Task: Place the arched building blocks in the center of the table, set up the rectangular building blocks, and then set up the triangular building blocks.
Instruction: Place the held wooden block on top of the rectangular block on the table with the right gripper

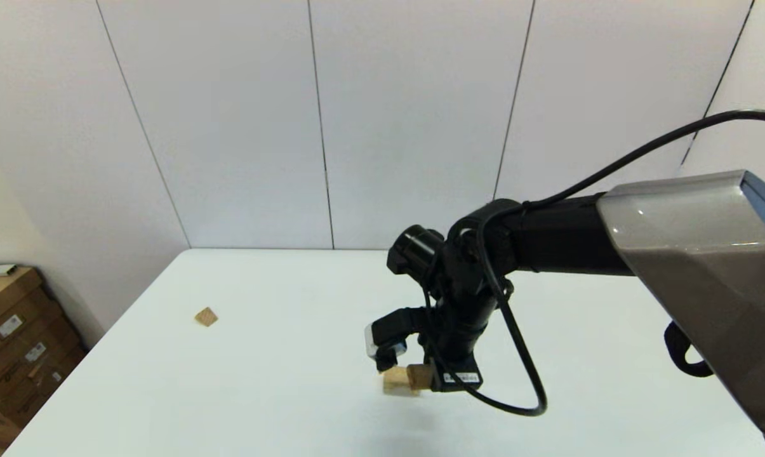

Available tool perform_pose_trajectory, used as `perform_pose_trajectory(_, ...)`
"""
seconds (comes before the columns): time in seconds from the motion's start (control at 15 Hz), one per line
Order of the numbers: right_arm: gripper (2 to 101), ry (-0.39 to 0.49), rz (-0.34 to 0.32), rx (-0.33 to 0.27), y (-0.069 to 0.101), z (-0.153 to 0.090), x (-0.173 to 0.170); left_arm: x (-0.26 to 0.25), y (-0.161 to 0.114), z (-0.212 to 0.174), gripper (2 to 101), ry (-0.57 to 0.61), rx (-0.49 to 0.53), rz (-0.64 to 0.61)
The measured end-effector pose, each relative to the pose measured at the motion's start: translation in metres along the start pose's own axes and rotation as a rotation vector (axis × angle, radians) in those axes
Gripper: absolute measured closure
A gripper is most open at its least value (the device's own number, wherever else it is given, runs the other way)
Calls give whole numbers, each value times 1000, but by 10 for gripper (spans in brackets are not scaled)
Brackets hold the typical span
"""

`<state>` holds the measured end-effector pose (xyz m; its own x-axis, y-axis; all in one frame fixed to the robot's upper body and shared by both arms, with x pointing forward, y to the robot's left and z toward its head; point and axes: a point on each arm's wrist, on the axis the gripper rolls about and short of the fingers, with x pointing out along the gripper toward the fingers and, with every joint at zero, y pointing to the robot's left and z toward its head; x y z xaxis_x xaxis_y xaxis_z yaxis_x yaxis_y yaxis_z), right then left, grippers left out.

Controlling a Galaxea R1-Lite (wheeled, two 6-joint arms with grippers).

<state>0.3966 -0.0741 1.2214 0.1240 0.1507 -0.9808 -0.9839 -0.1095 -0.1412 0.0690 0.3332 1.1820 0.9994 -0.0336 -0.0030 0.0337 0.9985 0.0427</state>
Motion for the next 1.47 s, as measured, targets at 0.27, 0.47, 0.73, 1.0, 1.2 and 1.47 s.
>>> perform_pose_trajectory(0.27, 782, 32, 8, 3, -5, 9, 6, 0, 0, 0, 54, 0, 0, 0)
perform_pose_trajectory(0.47, 782, 32, 9, 0, -10, 15, 13, 0, 0, 0, 54, 0, 0, 0)
perform_pose_trajectory(0.73, 782, 45, 30, 41, -10, 19, 27, 0, 0, 0, 54, 0, 0, 0)
perform_pose_trajectory(1.0, 782, 47, 40, 95, -7, 26, 37, 0, 0, 0, 54, 0, 0, 0)
perform_pose_trajectory(1.2, 782, 41, 30, 101, -9, 26, 38, 0, 0, 0, 54, 0, 0, 0)
perform_pose_trajectory(1.47, 782, 23, -1, 118, -17, 22, 39, 0, 0, 0, 54, 0, 0, 0)
